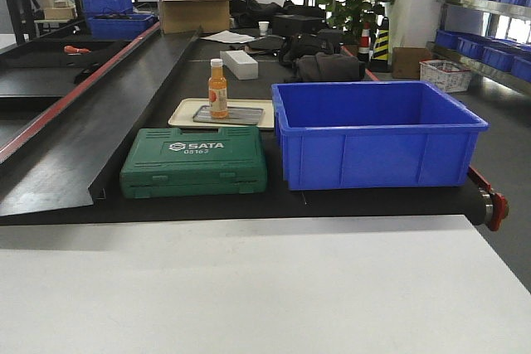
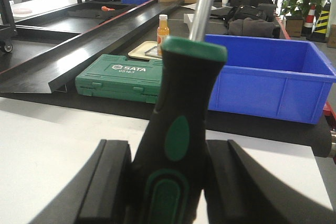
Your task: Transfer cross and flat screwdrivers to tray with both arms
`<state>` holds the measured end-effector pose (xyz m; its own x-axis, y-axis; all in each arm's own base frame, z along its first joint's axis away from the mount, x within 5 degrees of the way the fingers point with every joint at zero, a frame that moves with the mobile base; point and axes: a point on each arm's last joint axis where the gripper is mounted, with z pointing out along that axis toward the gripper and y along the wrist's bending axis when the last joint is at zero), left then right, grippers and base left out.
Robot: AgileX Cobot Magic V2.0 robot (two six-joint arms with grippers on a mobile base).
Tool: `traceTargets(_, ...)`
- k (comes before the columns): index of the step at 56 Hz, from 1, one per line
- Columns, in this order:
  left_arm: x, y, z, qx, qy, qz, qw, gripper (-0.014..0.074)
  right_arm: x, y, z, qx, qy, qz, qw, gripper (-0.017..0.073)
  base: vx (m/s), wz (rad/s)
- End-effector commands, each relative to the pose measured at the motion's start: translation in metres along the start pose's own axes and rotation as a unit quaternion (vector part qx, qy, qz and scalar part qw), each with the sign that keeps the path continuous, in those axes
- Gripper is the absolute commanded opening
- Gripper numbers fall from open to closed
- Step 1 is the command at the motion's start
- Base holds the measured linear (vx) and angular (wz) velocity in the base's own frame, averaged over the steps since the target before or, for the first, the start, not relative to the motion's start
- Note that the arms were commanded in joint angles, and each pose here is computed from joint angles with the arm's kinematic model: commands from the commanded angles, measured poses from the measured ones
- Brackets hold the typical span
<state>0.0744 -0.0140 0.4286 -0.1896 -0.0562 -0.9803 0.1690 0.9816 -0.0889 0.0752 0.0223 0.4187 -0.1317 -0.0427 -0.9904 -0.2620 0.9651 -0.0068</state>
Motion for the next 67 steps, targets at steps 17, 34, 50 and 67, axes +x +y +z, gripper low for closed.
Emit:
traceTargets(17,-0.0149,-0.0019,-0.0018,0.008,-0.055,-0.003,0.998,0.0,-0.0153,-0.0018,-0.002,0.01,-0.053,0.001,0.999,-0.0008,-0.09,-0.08)
traceTargets(34,-0.0147,-0.0019,-0.0018,0.009,-0.054,-0.004,0.998,0.0,-0.0153,-0.0018,-0.002,0.01,-0.053,0.001,0.999,-0.0008,-0.2,-0.41)
traceTargets(50,-0.0147,-0.0019,-0.0022,0.009,-0.055,-0.004,0.998,0.0,-0.0153,-0.0018,-0.002,0.01,-0.053,0.001,0.999,-0.0008,-0.22,-0.64)
traceTargets(67,-0.0147,-0.0019,-0.0022,0.009,-0.055,-0.004,0.998,0.0,-0.0153,-0.0018,-0.002,0.01,-0.053,0.001,0.999,-0.0008,-0.19,-0.6)
